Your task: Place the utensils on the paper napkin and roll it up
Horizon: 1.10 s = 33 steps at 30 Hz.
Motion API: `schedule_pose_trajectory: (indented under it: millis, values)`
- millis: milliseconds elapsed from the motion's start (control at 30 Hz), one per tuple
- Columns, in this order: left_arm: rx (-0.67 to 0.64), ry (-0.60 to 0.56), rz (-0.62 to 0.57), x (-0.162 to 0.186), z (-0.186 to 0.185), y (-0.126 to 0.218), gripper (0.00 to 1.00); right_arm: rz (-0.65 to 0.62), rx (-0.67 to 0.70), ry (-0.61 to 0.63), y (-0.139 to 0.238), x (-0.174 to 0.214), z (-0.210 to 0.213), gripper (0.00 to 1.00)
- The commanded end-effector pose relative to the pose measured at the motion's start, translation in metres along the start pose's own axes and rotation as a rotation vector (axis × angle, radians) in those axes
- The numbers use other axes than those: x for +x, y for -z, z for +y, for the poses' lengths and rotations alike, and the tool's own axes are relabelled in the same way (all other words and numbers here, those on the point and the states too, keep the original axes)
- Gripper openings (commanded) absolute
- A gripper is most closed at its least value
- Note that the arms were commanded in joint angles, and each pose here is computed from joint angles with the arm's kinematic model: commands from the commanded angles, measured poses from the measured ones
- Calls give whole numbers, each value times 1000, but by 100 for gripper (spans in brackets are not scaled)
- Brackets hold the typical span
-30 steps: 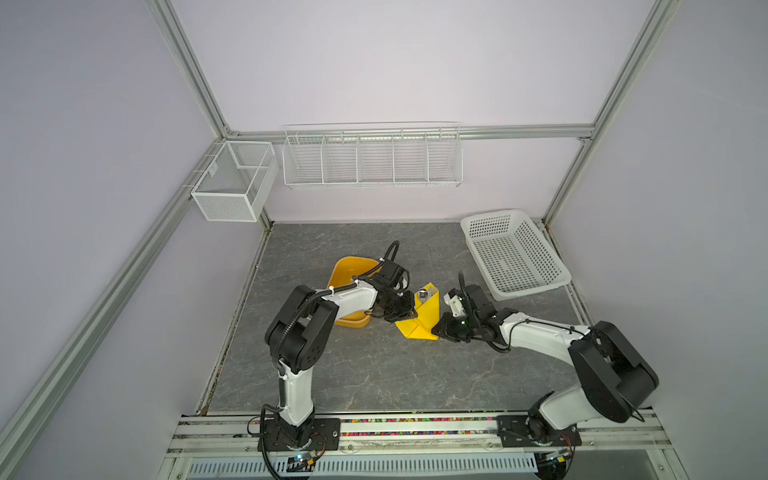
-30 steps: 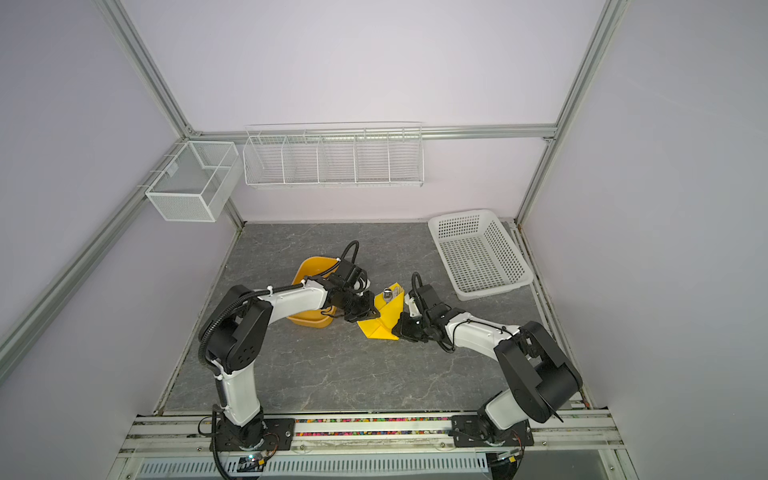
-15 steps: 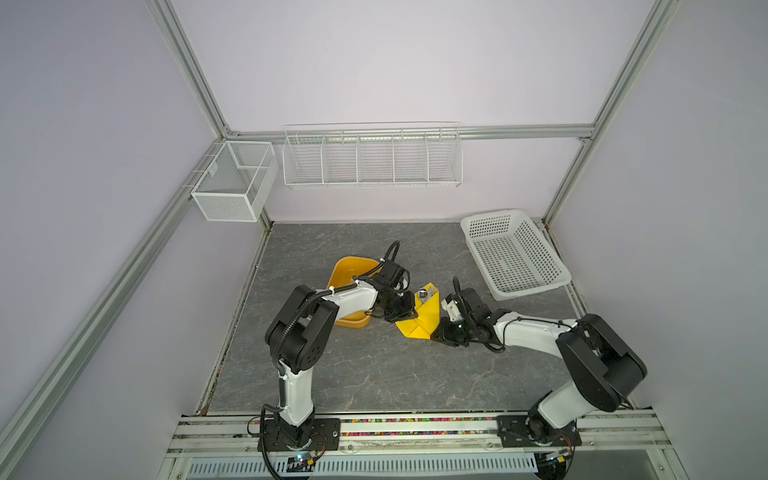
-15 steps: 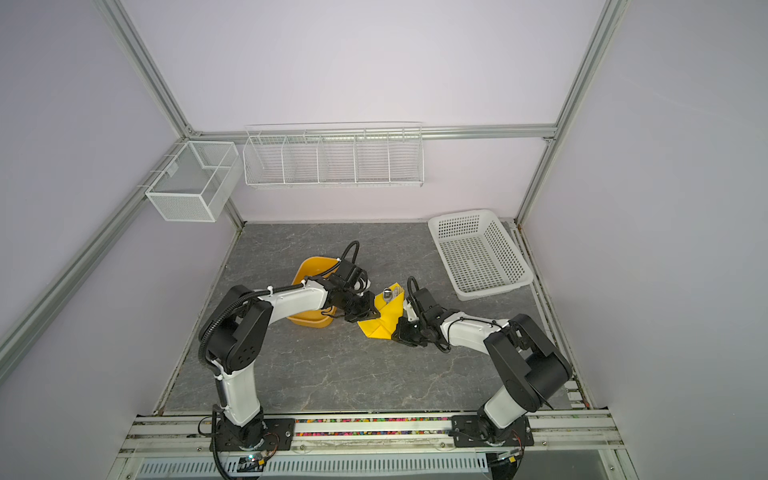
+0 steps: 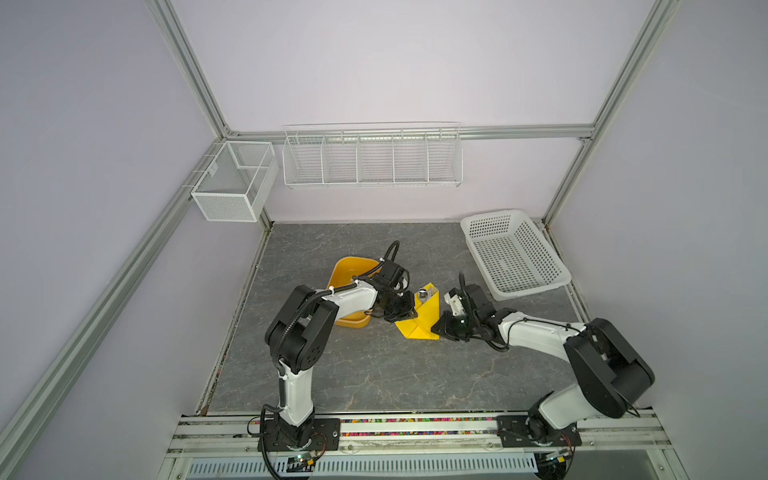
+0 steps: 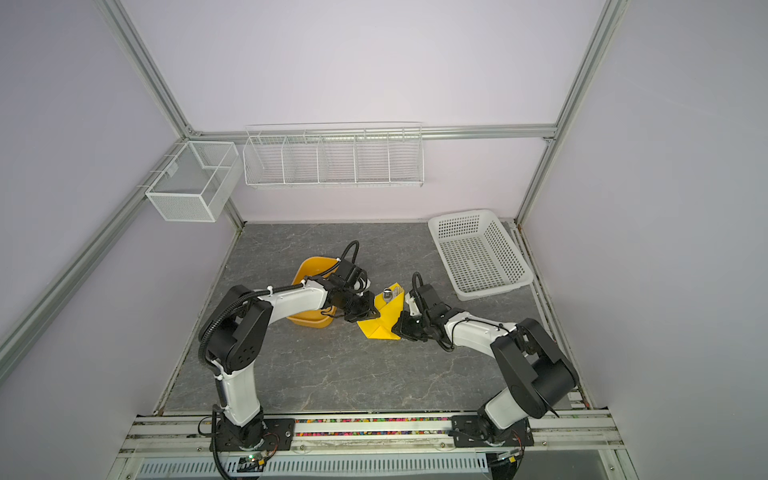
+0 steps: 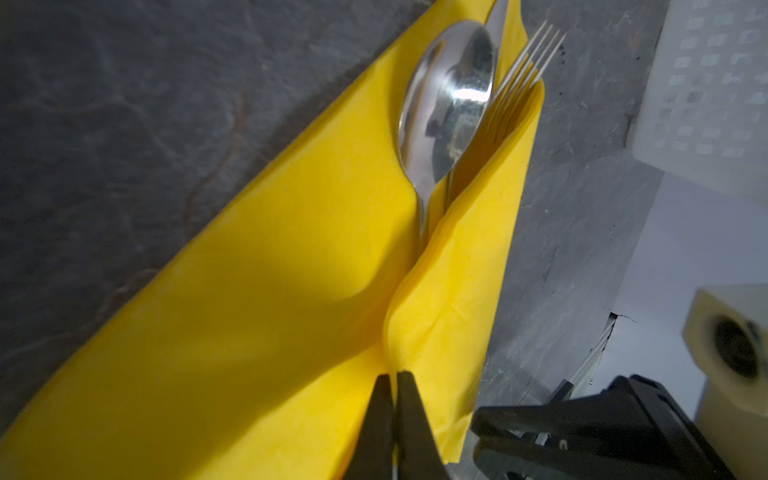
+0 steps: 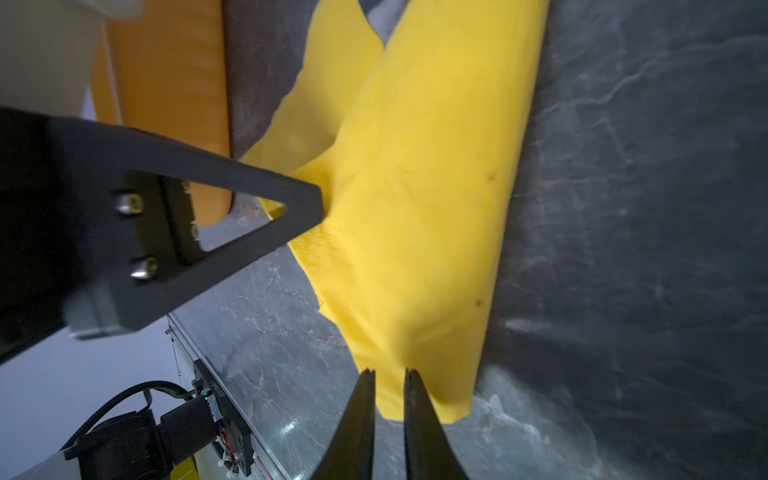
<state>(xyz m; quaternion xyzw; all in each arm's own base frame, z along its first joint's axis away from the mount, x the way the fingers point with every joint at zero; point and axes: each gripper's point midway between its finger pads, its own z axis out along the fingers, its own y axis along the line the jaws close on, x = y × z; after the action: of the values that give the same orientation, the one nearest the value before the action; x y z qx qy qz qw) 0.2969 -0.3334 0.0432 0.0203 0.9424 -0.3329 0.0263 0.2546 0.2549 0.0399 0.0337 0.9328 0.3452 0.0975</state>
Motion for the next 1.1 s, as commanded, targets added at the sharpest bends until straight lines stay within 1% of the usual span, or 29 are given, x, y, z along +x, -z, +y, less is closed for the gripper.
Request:
schedule_pose_trajectory:
  millis: [0, 100, 200, 300, 400, 467, 533, 667, 833, 933, 1067]
  values:
    - [-6, -24, -6, -3, -1, -1, 5, 36, 34, -32, -11, 12, -15, 17]
    - [-16, -25, -3, -3, 1, -3, 5, 46, 54, -53, -14, 18, -25, 17]
    - [-22, -25, -3, -3, 3, -3, 5, 32, 51, -51, -7, 18, -23, 17]
    - [-27, -26, -6, -4, 4, -3, 5, -19, -11, -45, 5, 8, -9, 18]
    - [-27, -28, -9, -5, 3, -2, 5, -87, -113, -105, 18, -8, -1, 20]
    - [-31, -28, -11, -5, 3, -2, 5, -123, -133, -127, 25, -17, 0, 20]
    - [-31, -28, -10, -5, 2, -2, 5, -138, -128, -119, 29, -22, 1, 20]
    - [-39, -35, -3, -5, 3, -2, 5, -126, -145, -80, 26, -23, 15, 20]
    - [-42, -35, 0, -5, 4, -3, 5, -75, -151, -34, 10, -18, 29, 20]
    - [-46, -36, 3, -4, 5, -3, 5, -47, -115, 8, -1, -15, 33, 19]
    - [-43, -33, 10, -5, 5, -6, 5, -18, -66, -2, -17, -10, 22, 18]
